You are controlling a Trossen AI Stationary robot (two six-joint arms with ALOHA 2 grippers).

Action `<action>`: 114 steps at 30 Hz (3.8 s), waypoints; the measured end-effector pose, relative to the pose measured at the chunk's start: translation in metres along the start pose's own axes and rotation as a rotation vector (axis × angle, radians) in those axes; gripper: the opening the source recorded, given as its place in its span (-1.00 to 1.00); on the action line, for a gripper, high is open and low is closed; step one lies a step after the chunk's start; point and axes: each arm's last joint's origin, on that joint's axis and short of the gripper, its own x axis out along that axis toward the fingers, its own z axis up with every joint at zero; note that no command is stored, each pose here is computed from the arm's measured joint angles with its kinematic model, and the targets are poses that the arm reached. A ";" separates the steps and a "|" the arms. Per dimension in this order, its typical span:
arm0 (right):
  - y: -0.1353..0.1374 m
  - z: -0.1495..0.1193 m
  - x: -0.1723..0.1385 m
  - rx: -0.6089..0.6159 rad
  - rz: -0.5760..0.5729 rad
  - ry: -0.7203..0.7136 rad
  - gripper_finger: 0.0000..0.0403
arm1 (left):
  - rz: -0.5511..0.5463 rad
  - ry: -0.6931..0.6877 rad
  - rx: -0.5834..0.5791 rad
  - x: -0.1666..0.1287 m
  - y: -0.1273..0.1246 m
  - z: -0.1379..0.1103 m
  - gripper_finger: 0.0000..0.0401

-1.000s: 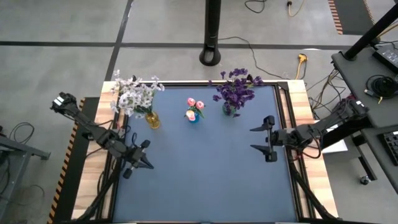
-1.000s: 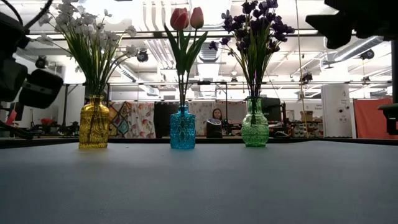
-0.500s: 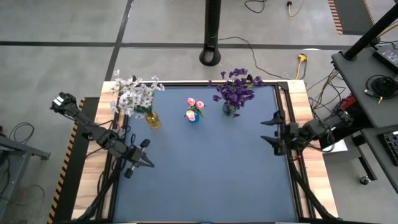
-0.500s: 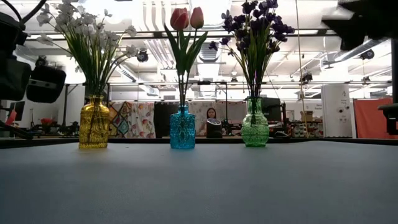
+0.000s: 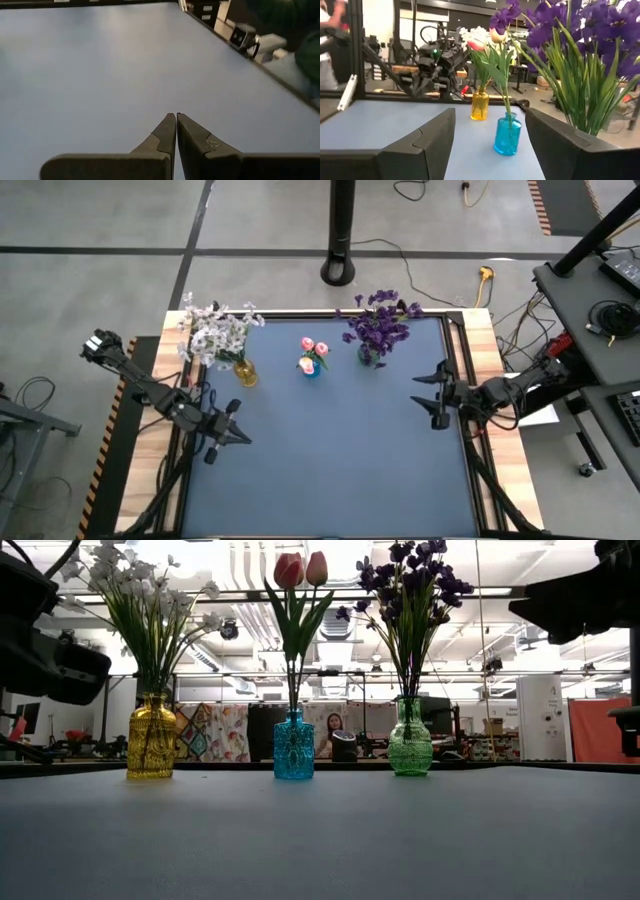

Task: Sort flowers into vase by color
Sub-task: Return to Home Position

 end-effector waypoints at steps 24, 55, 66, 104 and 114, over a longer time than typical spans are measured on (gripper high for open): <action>0.000 0.000 0.000 -0.032 0.000 0.004 0.19 | 0.041 -0.010 -0.069 0.002 0.000 0.002 -1.00; 0.000 -0.001 0.000 -0.032 0.002 0.004 0.25 | -0.113 -0.168 0.121 -0.010 -0.002 0.013 -1.00; 0.000 -0.001 0.000 -0.032 0.002 0.005 0.27 | -0.051 -0.232 0.146 -0.017 0.007 0.016 -1.00; 0.000 -0.001 0.000 -0.033 0.001 0.005 0.25 | 0.069 -0.366 0.173 -0.029 0.032 0.025 -1.00; 0.000 -0.001 0.000 -0.035 0.002 0.009 0.27 | 0.165 -0.364 0.137 -0.030 0.041 0.025 -1.00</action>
